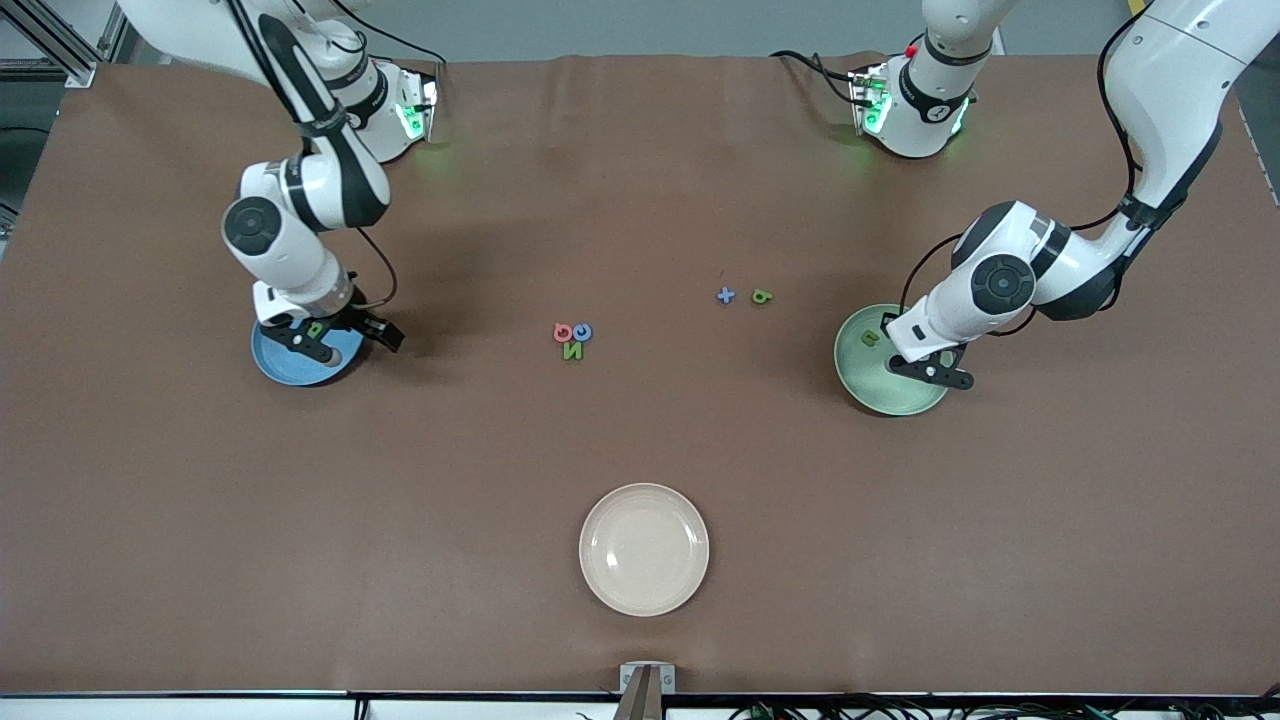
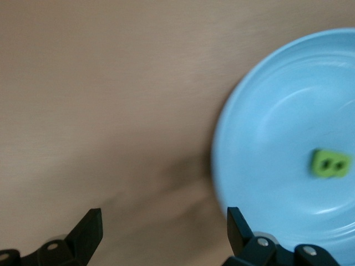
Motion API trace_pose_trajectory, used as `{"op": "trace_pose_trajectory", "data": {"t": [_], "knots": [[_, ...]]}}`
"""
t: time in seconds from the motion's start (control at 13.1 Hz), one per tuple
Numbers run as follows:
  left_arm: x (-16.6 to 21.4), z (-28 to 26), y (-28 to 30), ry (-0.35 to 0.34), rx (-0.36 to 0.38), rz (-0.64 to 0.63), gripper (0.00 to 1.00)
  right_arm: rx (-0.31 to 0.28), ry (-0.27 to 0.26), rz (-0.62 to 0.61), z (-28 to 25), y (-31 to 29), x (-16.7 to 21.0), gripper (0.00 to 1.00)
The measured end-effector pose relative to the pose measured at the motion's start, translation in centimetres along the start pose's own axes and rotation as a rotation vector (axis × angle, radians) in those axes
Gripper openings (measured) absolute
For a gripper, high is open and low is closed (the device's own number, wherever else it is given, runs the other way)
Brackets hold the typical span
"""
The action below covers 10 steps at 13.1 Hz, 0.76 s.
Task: Sort uppercase to blue plate, lowercase to green plate
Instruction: 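Grasp the green N with the right gripper while the left gripper reaches b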
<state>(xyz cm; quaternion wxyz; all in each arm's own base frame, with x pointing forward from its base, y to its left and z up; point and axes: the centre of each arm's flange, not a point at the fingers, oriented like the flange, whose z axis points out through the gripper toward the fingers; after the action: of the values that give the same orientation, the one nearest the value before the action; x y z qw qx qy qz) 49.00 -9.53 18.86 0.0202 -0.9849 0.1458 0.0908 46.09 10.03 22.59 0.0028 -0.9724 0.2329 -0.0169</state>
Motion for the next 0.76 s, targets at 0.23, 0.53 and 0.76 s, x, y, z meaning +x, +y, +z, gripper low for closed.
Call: {"op": "trace_pose_trajectory", "data": {"t": [0.23,0.53,0.76], "knots": [[0.2,-0.2,0.0,0.007,0.001,0.001,0.43,0.025,0.019,-0.015,-1.4,-5.1,-2.3,1.00],[0.7,-2.0,2.1,0.028,0.008,0.011,0.83,0.062,0.045,-0.173,-2.1,-13.9,-6.8,0.97],[1.2,-5.2,6.7,0.046,0.007,-0.055,1.00,0.081,0.062,-0.280,-0.6,-21.0,-9.6,0.97]]}}
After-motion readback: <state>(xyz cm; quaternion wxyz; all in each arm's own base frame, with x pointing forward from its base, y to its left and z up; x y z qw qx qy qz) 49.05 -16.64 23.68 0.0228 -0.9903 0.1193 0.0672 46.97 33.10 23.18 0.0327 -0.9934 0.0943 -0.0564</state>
